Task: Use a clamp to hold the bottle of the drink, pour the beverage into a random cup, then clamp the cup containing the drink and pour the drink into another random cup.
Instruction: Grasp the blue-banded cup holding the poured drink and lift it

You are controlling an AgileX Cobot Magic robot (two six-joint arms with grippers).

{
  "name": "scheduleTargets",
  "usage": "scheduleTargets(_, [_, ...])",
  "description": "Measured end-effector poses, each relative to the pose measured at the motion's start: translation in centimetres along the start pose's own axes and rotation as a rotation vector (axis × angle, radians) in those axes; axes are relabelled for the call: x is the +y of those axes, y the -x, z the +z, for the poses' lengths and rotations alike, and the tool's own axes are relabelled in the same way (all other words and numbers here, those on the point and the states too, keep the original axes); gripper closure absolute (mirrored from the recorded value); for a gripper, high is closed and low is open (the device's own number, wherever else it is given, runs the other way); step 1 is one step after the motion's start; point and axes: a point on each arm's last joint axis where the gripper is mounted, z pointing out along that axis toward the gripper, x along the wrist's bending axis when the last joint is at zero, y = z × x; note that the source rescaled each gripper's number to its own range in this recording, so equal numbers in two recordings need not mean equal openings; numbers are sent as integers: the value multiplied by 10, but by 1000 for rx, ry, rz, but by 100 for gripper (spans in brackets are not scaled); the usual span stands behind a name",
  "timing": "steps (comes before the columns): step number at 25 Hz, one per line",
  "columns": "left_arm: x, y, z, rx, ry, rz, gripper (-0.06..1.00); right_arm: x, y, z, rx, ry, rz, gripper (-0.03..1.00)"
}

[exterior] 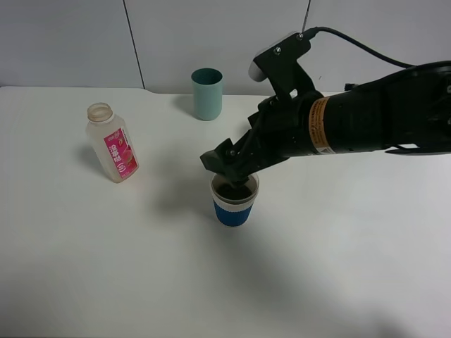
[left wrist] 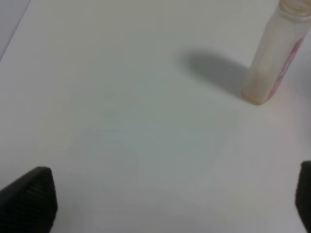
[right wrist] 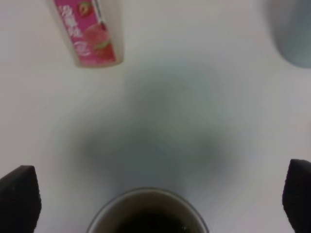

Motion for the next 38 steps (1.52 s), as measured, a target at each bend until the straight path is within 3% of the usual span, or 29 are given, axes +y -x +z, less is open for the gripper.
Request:
scheduleTargets(9, [0,0,0,0,0,0,-6,3,1,3,-17,48,-37,-3])
scheduleTargets(13, [0,0,0,0,0,0,-6,7,7,3,-86,88,14,-3])
scheduleTargets(20, [0,0,0,0,0,0,-6,3,14,2,-181,29,-4,-3])
scheduleTargets(27, [0,0,0,0,0,0,-6,2,-8,5,-129,-7,-53,-2])
scheduleTargets(38, [0,0,0,0,0,0,-6,-5,-24,6,-54,-91,41,-2])
